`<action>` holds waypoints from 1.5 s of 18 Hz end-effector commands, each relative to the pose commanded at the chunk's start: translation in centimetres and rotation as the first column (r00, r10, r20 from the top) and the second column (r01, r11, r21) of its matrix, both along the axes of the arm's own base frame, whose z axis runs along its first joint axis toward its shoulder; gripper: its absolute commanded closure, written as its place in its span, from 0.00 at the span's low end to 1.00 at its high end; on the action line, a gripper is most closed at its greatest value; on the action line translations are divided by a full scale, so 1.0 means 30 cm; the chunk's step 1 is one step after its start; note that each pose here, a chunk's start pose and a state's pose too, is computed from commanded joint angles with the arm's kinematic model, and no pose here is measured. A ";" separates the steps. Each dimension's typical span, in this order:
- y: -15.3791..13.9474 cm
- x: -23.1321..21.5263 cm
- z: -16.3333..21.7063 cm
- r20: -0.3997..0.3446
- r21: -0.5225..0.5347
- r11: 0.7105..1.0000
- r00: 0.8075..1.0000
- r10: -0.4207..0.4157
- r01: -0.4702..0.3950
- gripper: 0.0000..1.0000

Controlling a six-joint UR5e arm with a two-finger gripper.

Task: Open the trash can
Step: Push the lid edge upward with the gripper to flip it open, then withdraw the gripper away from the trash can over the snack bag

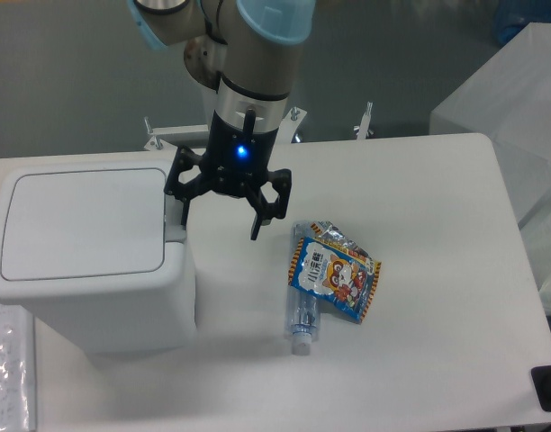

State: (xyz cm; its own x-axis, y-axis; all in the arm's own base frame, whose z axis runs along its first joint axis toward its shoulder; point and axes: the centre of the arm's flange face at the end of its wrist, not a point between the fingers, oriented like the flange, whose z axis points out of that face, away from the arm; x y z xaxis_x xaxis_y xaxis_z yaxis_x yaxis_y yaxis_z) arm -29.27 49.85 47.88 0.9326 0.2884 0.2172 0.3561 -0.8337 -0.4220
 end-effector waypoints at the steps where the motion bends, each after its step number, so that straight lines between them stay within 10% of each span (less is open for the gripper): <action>1: 0.003 0.001 -0.002 0.001 0.000 1.000 1.000 0.000 0.000 0.00; 15: 0.035 -0.110 0.103 -0.085 0.069 0.998 0.996 0.016 -0.010 0.00; 27: 0.061 -0.669 -0.346 -0.264 -0.200 0.977 0.957 -0.122 0.069 0.00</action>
